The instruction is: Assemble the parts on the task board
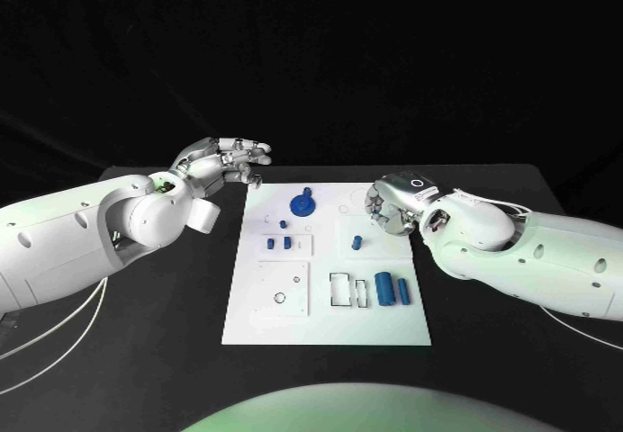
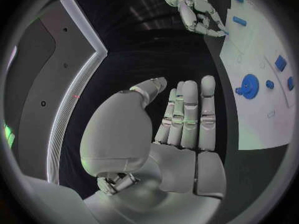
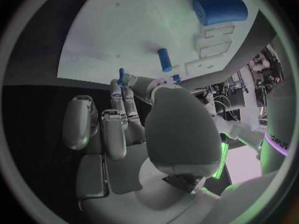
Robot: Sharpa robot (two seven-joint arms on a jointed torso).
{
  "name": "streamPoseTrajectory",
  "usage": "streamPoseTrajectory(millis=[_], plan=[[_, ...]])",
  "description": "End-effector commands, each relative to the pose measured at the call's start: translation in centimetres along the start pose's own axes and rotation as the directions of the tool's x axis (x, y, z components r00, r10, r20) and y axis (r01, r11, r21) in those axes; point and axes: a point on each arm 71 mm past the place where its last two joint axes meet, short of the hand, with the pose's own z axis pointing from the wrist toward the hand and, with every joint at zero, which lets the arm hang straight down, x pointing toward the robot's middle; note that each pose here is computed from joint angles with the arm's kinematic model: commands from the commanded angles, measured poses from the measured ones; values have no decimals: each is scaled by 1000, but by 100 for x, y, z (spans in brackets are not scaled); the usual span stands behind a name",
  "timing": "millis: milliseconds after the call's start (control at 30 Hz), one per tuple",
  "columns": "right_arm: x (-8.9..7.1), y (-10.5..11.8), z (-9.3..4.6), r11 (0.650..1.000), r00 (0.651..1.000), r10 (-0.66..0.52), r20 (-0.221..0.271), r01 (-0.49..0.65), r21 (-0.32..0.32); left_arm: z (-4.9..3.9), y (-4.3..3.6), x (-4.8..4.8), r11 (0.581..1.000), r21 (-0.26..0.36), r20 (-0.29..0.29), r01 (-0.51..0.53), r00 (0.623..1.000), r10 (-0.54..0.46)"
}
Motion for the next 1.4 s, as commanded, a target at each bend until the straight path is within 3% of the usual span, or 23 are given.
streamPoseTrajectory(millis=[33, 267, 433, 600, 967, 1400], plan=[[-78, 61, -35, 999, 999, 36, 38, -36, -8, 9, -7, 26, 1000, 4, -21, 2, 1000, -2], [-193, 476, -95, 984, 988, 141, 71, -132, -121, 18, -1, 44, 1000, 2, -27, 4, 1000, -4], [-185, 813, -96, 962, 980, 191, 61, -175, -208, 39, 5, 90, 1000, 3, -39, 7, 999, -7], [-119, 1013, -80, 946, 976, 216, 41, -199, -257, 60, 8, 137, 1000, 6, -46, 9, 999, -9], [261, 1272, -71, 924, 966, 251, -56, -257, -283, 131, 9, 296, 1000, 16, -68, 17, 998, -15], [461, 1327, -34, 923, 963, 250, -98, -267, -277, 192, 24, 407, 1000, 8, -96, 0, 995, 0]])
